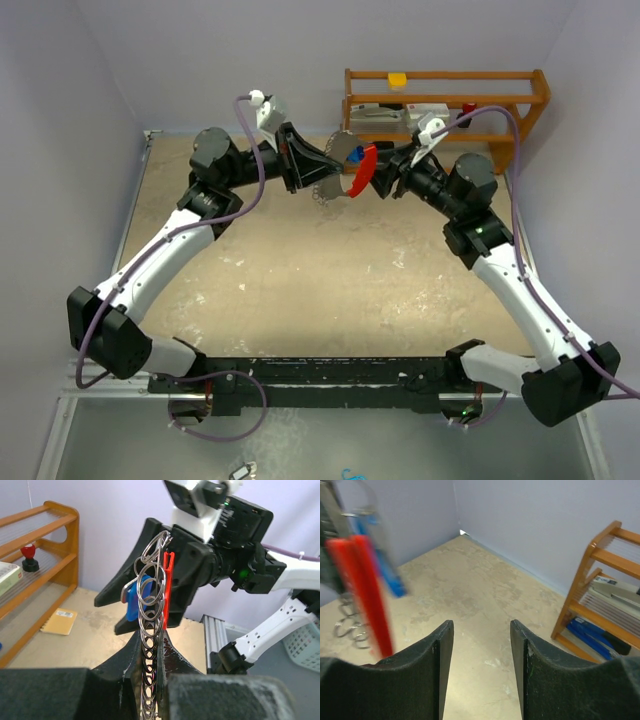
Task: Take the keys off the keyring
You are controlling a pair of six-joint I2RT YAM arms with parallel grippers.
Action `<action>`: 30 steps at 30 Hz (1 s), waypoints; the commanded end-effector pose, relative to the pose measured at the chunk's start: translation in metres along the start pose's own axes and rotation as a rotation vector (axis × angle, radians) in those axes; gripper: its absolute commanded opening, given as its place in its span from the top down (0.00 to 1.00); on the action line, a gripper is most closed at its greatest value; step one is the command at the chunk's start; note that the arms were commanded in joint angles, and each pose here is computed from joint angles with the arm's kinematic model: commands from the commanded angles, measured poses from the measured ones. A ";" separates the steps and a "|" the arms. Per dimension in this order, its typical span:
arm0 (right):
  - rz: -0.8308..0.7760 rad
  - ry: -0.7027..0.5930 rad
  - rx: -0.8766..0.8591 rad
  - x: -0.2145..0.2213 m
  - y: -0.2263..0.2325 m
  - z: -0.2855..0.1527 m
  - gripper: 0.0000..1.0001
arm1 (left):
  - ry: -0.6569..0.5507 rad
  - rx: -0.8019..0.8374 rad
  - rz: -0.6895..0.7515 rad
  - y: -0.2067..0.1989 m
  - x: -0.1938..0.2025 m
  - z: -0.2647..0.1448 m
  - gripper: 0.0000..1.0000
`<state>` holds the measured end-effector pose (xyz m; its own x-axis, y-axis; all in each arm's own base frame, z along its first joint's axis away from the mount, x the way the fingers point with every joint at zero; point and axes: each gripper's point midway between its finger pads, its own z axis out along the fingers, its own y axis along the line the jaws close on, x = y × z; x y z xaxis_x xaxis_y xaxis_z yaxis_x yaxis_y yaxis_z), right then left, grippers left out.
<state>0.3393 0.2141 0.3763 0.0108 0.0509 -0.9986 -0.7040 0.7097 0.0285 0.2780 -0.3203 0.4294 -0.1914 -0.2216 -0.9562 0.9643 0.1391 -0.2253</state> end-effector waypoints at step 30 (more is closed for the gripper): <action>-0.187 -0.188 0.191 -0.041 -0.036 -0.005 0.45 | -0.519 0.497 -0.546 -0.019 -0.113 -0.027 1.00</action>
<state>0.3519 0.1859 0.3958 0.1534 0.0314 -0.9877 -0.5743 0.8162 -0.0632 0.3320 -0.3061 0.4768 -0.6040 -0.5609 -0.5663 0.7719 -0.2346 -0.5909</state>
